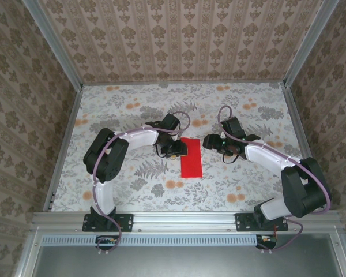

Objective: Fold a paper plane with a square sheet of paper (fold left side to right side)
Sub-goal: Hold the square sheet of paper at the center of the table.

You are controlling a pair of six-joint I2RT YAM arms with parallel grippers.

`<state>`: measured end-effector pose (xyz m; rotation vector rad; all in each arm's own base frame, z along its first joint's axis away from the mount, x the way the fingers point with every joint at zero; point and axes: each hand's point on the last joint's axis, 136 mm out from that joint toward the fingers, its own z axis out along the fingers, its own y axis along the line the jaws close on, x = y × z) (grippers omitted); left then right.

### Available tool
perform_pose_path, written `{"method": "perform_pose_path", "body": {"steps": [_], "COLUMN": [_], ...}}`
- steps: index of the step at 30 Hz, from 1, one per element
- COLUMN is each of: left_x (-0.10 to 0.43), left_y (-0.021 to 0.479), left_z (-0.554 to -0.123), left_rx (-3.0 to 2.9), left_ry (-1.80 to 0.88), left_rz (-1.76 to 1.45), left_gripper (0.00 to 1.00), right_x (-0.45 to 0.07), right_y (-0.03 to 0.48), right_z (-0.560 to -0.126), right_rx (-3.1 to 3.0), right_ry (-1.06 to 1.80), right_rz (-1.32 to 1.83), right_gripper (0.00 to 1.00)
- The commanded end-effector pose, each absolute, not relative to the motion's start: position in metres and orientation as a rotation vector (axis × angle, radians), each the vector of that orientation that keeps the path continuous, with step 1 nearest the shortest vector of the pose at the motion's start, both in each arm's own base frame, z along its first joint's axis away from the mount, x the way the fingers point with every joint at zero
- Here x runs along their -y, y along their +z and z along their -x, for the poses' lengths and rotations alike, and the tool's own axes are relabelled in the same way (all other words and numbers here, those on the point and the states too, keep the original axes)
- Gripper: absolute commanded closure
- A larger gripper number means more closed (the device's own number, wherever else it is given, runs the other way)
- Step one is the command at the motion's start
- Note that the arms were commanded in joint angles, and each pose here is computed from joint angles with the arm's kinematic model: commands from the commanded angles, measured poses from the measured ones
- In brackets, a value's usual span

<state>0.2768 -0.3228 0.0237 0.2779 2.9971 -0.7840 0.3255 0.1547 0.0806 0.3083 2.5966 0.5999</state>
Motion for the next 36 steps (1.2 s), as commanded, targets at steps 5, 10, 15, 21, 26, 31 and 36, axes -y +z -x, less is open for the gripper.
{"method": "perform_pose_path", "body": {"steps": [5,10,15,21,26,31,36], "left_x": [0.319,0.319,0.318,0.317,0.316,0.316,0.316], "left_y": [-0.014,-0.014,-0.014,-0.014,-0.014,-0.014,-0.014], "left_z": [-0.265,-0.265,-0.265,-0.265,-0.265,-0.265,-0.264], "left_rx": [-3.078,-3.078,-3.081,-3.082,-3.081,-3.083,-3.083], "left_ry": [-0.688,-0.688,-0.68,-0.672,-0.67,-0.669,-0.668], "left_rz": [-0.263,-0.264,-0.27,-0.274,-0.273,-0.273,-0.277], "left_gripper": [0.57,0.57,0.57,0.57,0.57,0.57,0.57], "right_x": [-0.16,-0.164,-0.179,-0.209,-0.223,-0.223,-0.22], "right_y": [0.076,0.072,0.067,0.06,0.049,0.034,0.021], "right_z": [-0.323,-0.32,-0.318,-0.319,-0.321,-0.317,-0.313], "right_rx": [-2.618,-2.639,-2.679,-2.728,-2.768,-2.833,-2.886], "right_ry": [0.627,0.654,0.739,0.872,0.867,0.821,0.776], "right_rz": [-0.298,-0.284,-0.239,-0.158,-0.12,-0.132,-0.151], "right_gripper": [0.28,0.31,0.48,0.78,0.89,0.9,0.91]}}
